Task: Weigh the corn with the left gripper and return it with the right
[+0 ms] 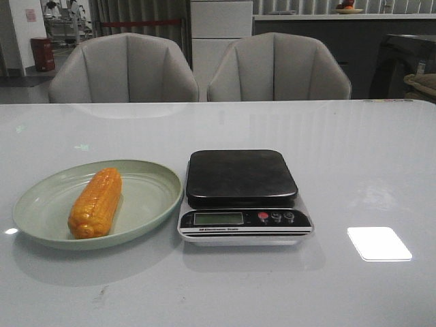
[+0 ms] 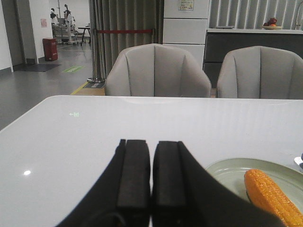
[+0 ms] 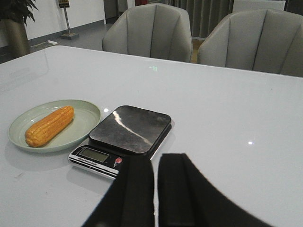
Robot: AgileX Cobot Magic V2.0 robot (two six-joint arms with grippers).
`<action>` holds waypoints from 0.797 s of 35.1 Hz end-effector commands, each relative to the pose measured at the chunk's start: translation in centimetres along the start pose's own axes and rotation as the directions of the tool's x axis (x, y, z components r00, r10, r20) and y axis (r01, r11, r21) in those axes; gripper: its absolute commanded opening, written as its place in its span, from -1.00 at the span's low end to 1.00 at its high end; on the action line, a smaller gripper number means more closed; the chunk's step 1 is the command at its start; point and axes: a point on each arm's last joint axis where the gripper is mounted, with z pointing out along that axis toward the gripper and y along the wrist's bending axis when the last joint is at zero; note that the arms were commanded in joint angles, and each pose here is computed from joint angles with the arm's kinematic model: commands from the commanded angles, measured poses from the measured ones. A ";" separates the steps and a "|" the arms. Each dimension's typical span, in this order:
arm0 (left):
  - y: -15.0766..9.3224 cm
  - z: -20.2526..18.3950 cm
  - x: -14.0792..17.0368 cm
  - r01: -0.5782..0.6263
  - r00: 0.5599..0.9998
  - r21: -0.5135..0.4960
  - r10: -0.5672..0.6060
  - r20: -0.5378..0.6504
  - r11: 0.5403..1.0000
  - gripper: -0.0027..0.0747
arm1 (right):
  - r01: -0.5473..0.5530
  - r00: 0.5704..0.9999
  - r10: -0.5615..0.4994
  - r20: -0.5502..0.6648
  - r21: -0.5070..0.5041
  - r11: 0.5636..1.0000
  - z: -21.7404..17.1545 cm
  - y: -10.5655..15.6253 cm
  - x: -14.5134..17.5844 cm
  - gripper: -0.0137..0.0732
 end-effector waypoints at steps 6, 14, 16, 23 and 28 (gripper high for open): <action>0.0 -0.1 0.1 0.011 0.997 0.008 -0.012 0.078 1.000 -0.64 | 0.024 0.995 -0.024 0.093 0.002 1.000 -0.1 0.1 -1.4 -0.23; 0.0 -0.1 0.1 0.011 0.997 0.008 -0.012 0.078 1.000 -0.64 | 0.024 0.995 -0.024 0.093 0.002 1.000 -0.1 0.1 -1.4 -0.23; 0.0 -0.1 0.1 0.011 0.997 0.008 -0.012 0.078 1.000 -0.64 | 0.035 0.995 -0.035 0.090 0.009 0.999 0.0 0.0 -1.2 -0.23; 0.0 -0.1 0.1 0.011 0.997 0.008 -0.012 0.078 1.000 -0.64 | 0.081 0.987 -0.101 0.129 0.150 0.985 0.7 -0.6 -0.1 -0.23; 0.0 -0.1 0.1 0.011 0.997 0.008 -0.012 0.078 1.000 -0.64 | 0.034 0.977 -0.088 0.194 0.268 0.963 1.4 -1.4 1.7 -0.23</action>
